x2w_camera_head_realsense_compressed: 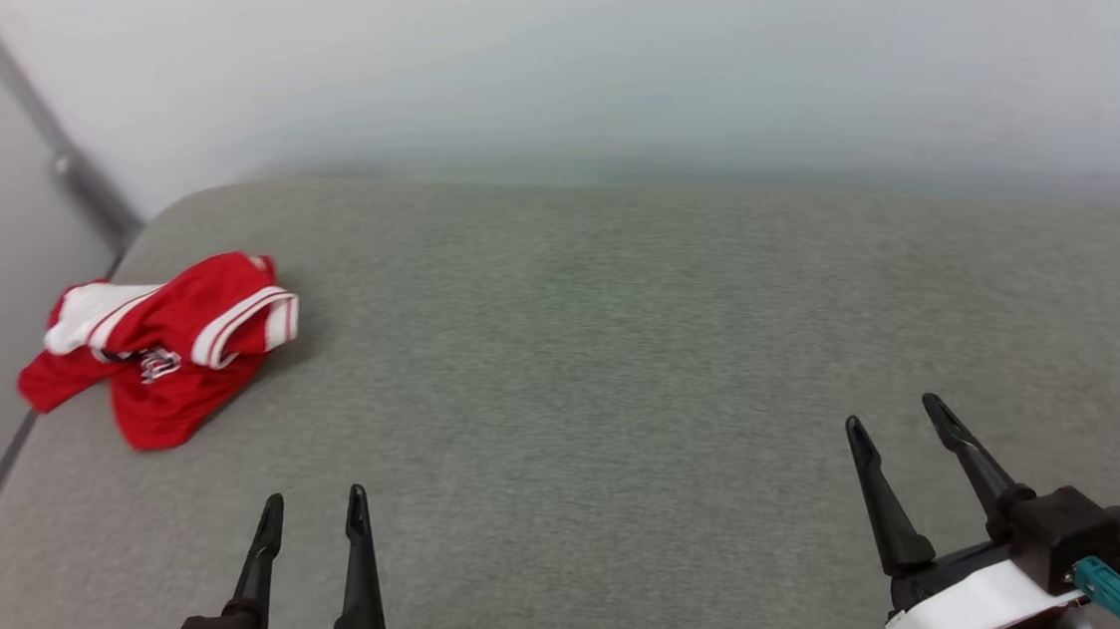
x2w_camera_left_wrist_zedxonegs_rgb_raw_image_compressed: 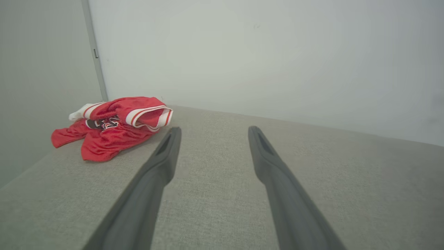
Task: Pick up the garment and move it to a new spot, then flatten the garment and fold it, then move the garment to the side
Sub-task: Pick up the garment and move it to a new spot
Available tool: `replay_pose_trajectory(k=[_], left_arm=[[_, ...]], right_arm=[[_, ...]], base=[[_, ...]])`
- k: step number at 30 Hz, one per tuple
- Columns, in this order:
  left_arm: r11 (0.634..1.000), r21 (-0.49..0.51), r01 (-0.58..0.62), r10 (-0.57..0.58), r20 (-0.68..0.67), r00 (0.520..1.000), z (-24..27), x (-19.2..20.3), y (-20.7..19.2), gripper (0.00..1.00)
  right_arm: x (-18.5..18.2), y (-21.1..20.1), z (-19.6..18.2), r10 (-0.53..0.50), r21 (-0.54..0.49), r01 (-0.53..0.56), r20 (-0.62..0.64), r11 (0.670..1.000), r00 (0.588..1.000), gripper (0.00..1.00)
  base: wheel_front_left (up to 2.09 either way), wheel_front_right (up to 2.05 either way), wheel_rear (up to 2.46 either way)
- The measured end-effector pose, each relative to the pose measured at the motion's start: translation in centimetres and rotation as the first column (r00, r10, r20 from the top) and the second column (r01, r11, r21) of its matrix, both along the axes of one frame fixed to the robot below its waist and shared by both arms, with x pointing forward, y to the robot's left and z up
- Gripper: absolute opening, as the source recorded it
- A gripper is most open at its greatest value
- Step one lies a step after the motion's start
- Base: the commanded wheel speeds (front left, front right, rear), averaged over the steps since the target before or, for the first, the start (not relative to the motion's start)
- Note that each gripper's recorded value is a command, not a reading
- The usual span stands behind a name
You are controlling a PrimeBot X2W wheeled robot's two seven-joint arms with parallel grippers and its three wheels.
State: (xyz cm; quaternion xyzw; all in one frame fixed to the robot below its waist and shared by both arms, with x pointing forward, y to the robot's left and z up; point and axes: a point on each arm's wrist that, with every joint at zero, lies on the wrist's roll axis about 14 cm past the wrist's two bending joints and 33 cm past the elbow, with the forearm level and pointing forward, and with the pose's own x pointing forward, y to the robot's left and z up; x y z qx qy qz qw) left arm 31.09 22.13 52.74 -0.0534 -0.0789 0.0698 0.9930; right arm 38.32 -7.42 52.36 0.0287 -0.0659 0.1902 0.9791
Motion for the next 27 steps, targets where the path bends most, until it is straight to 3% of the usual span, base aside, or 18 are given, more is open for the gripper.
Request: replay_pose_trajectory(k=[13,27], left_arm=[[0.977,0.011,-0.212,0.212,0.008,0.977,0.3,-5.3,5.7,1.0],[0.957,0.024,-0.289,0.289,0.01,0.957,0.4,-8.0,7.2,1.0]], right_arm=[[0.2,7.6,0.2,0.222,0.01,-0.222,0.005,0.975,0.975,1.0],[-0.2,11.2,-0.1,0.323,0.02,-0.323,-0.008,0.946,0.946,1.0]], base=[[0.0,0.0,0.0],[0.0,0.0,0.0]])
